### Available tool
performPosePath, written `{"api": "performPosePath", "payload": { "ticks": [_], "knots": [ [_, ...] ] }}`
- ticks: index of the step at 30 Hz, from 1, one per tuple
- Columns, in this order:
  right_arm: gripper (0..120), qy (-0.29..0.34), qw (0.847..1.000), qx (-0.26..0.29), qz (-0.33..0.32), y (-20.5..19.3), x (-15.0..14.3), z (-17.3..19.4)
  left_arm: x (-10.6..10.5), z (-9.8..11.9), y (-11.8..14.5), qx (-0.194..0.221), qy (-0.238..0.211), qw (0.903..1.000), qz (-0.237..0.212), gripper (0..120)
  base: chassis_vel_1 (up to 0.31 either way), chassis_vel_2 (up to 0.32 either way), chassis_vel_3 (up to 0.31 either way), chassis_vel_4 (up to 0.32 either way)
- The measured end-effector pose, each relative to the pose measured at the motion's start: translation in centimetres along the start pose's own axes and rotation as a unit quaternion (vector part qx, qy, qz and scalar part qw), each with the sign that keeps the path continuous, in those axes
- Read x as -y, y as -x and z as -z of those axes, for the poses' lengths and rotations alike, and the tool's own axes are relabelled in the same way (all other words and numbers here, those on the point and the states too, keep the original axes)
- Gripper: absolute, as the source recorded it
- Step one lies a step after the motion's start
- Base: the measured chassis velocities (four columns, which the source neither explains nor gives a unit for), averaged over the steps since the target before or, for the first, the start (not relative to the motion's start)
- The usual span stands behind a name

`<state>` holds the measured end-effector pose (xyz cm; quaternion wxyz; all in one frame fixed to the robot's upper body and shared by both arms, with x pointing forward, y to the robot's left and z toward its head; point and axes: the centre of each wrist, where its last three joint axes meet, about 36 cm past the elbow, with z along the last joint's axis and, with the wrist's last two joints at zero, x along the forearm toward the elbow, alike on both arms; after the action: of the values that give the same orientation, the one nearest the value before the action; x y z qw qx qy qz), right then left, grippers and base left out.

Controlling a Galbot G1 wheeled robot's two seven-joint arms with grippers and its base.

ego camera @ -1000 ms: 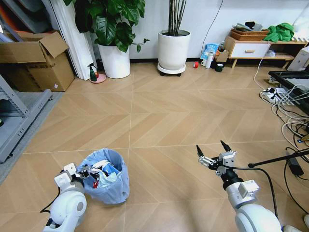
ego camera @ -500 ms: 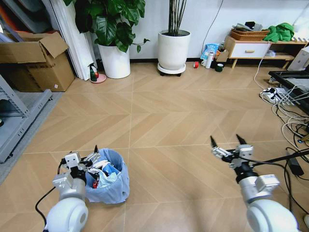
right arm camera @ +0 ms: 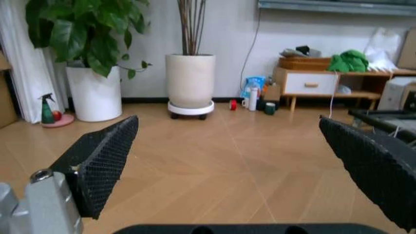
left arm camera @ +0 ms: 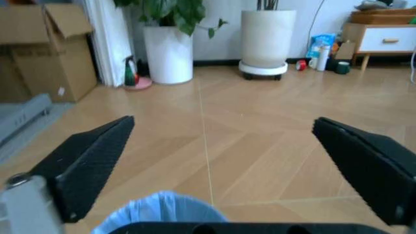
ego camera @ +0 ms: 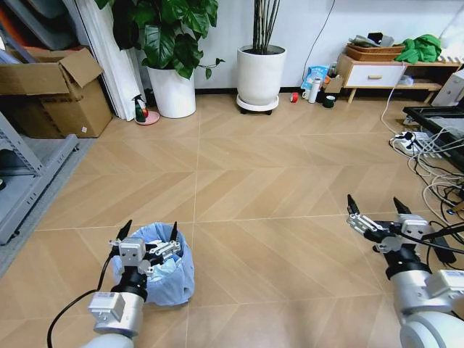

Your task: Pick up the trash bin and place the garbage on the floor into it.

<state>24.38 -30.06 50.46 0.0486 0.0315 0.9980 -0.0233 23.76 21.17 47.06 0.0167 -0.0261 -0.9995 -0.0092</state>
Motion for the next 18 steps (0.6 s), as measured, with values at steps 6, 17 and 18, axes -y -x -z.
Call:
{"api": "performPosePath", "payload": {
  "ticks": [6,17,18],
  "knots": [
    [100,-0.023,1.0,-0.013,0.001,-0.6,0.4,-2.1,-0.2,-0.7,0.0,-0.013,-0.008,0.9996,0.022,100,0.0,0.0,0.0,0.0],
    [100,-0.047,0.998,-0.036,-0.007,-1.9,1.1,-7.0,-2.9,-6.4,0.9,-0.037,0.019,0.999,0.017,100,0.0,0.0,0.0,0.0],
    [100,-0.048,0.998,-0.036,-0.008,-2.1,1.2,-7.2,-3.3,-6.8,0.7,-0.04,0.022,0.9989,0.009,100,0.0,0.0,0.0,0.0]
  ]
}}
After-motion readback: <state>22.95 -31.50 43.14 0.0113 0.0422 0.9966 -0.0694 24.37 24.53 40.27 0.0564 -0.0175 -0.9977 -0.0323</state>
